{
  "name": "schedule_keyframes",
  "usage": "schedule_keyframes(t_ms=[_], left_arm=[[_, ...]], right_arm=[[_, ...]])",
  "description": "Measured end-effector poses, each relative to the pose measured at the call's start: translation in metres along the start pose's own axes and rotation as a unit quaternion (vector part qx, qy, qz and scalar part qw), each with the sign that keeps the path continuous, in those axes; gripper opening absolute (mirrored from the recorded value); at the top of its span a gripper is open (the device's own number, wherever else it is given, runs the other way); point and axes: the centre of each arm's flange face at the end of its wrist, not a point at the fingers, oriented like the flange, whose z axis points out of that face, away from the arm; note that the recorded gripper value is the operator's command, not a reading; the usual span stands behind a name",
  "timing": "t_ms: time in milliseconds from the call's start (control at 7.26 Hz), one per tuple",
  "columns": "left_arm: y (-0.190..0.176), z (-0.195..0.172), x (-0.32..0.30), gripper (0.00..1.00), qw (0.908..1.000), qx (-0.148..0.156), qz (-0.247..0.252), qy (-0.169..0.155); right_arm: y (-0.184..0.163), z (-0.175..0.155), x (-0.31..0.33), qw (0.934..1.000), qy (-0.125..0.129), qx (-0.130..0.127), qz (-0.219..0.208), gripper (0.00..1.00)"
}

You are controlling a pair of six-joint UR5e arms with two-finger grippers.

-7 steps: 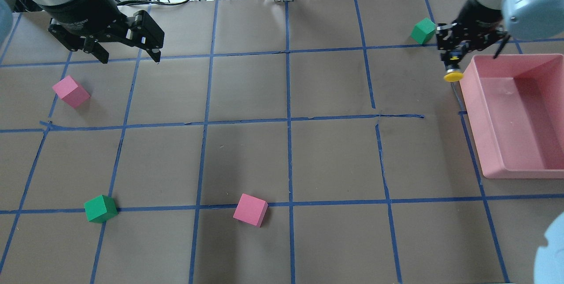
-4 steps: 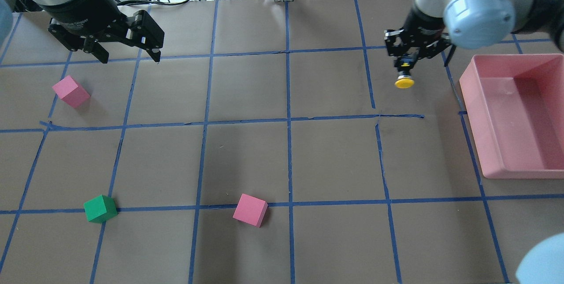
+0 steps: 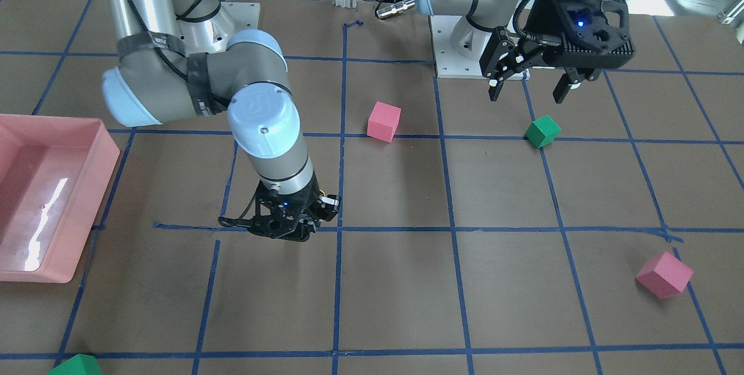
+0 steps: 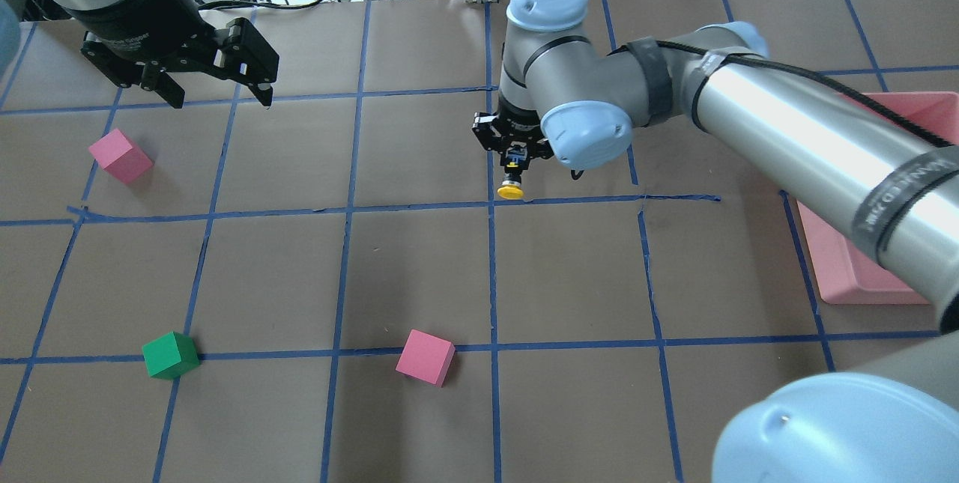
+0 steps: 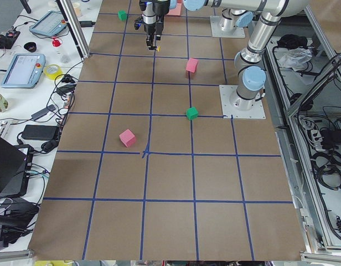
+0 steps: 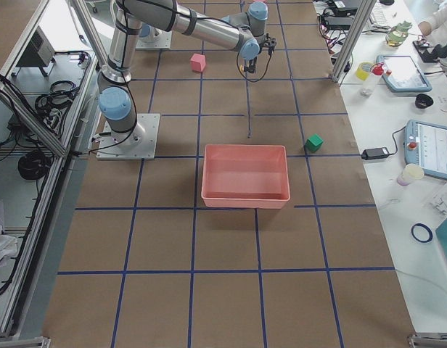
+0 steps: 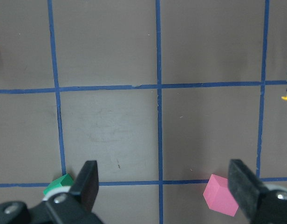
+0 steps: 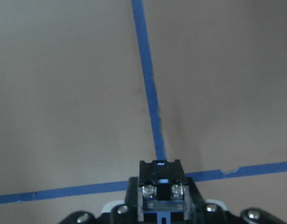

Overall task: Align button upright
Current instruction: 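Carry the switch out of the box toward the table center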

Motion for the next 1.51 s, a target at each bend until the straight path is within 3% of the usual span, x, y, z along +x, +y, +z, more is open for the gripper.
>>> schedule_keyframes(t_ms=[551,1377,1515], left_arm=[[-0.001,0.001,0.000,1.00,1.0000,-0.001,-0.001,0.000],[0.000,0.001,0.000,1.00,1.0000,-0.001,0.000,0.000],[0.000,0.001,0.000,1.00,1.0000,-0.001,0.000,0.000]], right_arm=[[0.008,0.027,-0.014,0.9994,0.005,-0.005,-0.033,0.00],[0.021,0.037,-0.007,0.9983,0.008,-0.024,-0.052,0.65],[0.022,0.035,-0.007,0.9984,0.007,-0.023,-0.052,0.70]])
